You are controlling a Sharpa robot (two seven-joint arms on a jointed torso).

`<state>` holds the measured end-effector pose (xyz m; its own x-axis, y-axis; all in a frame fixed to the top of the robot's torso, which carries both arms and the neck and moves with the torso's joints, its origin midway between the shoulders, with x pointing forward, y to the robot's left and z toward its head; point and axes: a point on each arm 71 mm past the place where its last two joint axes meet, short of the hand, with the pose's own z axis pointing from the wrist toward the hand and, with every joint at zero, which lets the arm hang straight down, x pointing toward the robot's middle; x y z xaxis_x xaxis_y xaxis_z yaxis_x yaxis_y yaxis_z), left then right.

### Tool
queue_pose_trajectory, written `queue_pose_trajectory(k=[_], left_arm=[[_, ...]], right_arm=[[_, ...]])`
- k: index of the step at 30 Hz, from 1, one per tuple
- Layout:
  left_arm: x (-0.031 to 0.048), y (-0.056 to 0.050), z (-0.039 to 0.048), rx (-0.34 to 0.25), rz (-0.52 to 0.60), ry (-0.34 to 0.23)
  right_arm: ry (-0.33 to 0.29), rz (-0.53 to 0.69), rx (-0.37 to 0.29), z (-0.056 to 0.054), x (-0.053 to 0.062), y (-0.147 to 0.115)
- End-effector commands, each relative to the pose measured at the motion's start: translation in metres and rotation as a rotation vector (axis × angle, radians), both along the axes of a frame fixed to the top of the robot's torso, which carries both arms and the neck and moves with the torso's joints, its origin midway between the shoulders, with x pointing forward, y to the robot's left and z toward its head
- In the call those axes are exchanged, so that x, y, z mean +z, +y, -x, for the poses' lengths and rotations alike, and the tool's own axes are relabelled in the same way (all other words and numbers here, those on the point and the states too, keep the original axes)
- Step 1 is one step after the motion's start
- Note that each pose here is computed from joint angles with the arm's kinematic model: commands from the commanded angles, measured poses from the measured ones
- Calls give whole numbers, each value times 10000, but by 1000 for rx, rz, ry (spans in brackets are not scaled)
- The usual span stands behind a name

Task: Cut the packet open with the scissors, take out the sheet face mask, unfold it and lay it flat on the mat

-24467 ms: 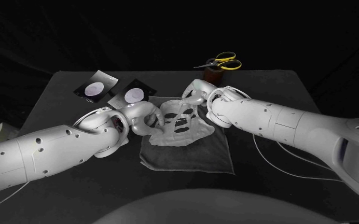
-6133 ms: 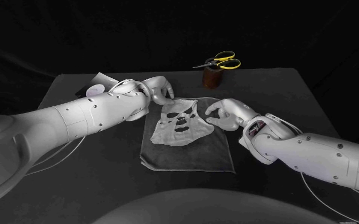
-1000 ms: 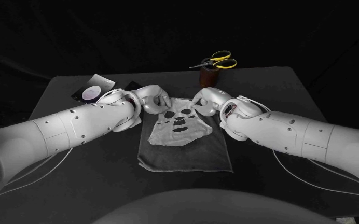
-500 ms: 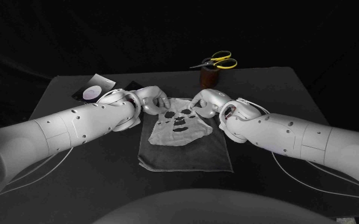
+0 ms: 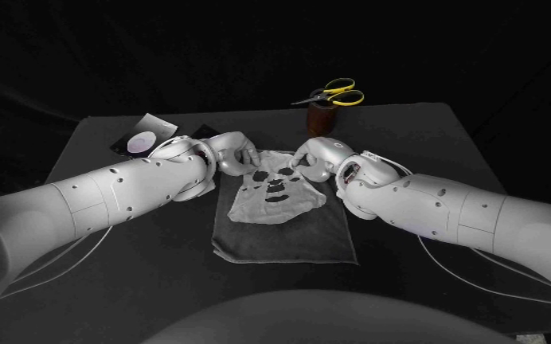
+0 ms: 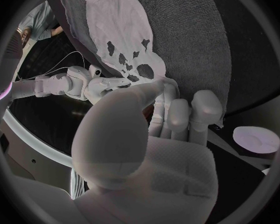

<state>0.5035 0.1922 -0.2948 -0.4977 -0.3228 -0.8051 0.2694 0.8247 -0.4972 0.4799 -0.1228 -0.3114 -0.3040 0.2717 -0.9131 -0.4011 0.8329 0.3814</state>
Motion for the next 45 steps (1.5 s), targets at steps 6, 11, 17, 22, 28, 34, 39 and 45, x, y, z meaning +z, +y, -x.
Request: queue_pose_trajectory(k=[6,11,17,22,28,34,39,45], left_arm=[[-35,17,8,6,-28,28],[-41,24,10,9,-33,34],[-47,38,10,13,-39,43],[-50,50,9,17,-43,45],[-46,57,6,23,-40,40],[-28,53,0,28,-17,23],[5,33,-5,27,34,-4],[90,4,4,20,181,-49]], right_arm=[[-49,168,-1,24,-87,-80],[-86,197,-13,27,-77,-130],[-113,211,-31,37,-64,-195],[-121,212,-38,52,-52,-231],[-126,212,-45,63,-41,-266],[-134,142,-27,73,-9,-268],[-158,28,12,90,47,-243],[-198,-178,43,110,165,-284]])
